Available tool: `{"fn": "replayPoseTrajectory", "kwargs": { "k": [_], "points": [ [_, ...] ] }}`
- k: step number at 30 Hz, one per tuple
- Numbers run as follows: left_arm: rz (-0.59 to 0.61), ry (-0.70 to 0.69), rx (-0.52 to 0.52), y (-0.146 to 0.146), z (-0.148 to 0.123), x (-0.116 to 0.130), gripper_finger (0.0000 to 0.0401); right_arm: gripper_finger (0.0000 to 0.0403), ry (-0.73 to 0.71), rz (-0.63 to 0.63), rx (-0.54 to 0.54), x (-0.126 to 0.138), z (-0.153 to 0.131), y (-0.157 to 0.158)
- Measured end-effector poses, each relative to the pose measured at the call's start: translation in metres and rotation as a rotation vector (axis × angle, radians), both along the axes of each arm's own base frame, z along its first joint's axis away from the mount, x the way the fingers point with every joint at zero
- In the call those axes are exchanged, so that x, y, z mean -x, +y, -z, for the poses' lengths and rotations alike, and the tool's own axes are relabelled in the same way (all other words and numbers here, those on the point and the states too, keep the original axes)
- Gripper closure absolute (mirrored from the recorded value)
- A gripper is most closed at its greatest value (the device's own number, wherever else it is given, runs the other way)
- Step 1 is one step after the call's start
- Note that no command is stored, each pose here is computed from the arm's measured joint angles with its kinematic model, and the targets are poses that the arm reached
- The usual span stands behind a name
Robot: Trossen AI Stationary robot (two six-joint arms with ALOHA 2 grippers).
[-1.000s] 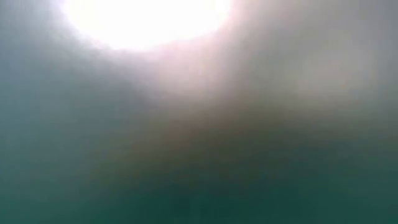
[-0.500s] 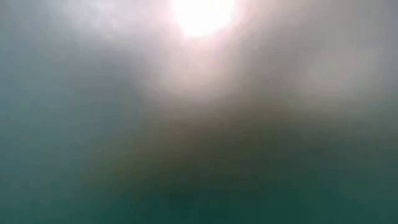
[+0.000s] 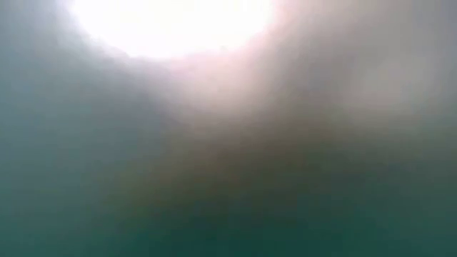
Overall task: Sort Maruchan noodles
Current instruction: Put the red noodle pack into the orange bin
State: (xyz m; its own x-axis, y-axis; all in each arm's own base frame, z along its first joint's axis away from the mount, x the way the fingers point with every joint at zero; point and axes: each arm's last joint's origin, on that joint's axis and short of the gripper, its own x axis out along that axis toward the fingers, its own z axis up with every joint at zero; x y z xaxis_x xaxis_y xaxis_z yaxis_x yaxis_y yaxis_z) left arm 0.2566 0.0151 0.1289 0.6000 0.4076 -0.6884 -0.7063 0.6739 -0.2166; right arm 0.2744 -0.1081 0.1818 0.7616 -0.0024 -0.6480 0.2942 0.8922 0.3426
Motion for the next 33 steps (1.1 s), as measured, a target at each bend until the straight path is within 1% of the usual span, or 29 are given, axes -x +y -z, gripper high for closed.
{"fn": "replayPoseTrajectory", "kwargs": {
  "k": [5, 7, 9, 11, 15, 18, 20, 25, 29, 33],
  "points": [
    [0.030, 0.022, -0.022, 0.000, 0.007, -0.004, 0.0239, 0.0337, -0.037, -0.071, -0.178, 0.003, -0.006, 0.007],
    [0.039, 0.038, -0.033, 0.000, 0.012, -0.005, 0.0239, 0.0337, -0.036, -0.065, -0.222, 0.006, -0.011, 0.009],
    [0.052, 0.047, -0.049, 0.000, 0.014, -0.006, 0.0239, 0.0337, -0.049, -0.048, -0.236, 0.007, -0.014, 0.009],
    [0.066, 0.047, -0.064, 0.001, 0.017, -0.010, 0.0239, 0.0337, -0.044, -0.003, -0.249, 0.007, -0.015, 0.008],
    [0.091, 0.063, -0.096, 0.001, 0.018, -0.016, 0.0239, 0.0337, -0.018, 0.144, -0.221, 0.007, -0.013, 0.004],
    [0.108, 0.067, -0.106, 0.001, 0.017, -0.019, 0.0239, 0.0332, -0.001, 0.176, -0.270, 0.006, -0.008, 0.000],
    [0.107, 0.067, -0.111, 0.001, 0.019, -0.020, 0.0239, 0.0321, 0.001, 0.163, -0.315, 0.005, -0.006, -0.002],
    [0.105, 0.052, -0.117, 0.002, 0.024, -0.023, 0.0239, 0.0280, -0.001, 0.157, -0.341, 0.000, 0.001, -0.004],
    [0.126, 0.023, -0.128, 0.002, 0.024, -0.026, 0.0239, 0.0247, -0.040, 0.190, -0.372, -0.007, 0.005, -0.008],
    [0.126, 0.010, -0.126, 0.003, 0.023, -0.027, 0.0239, 0.0224, -0.089, 0.259, -0.458, -0.017, 0.014, -0.012]
  ]
}}
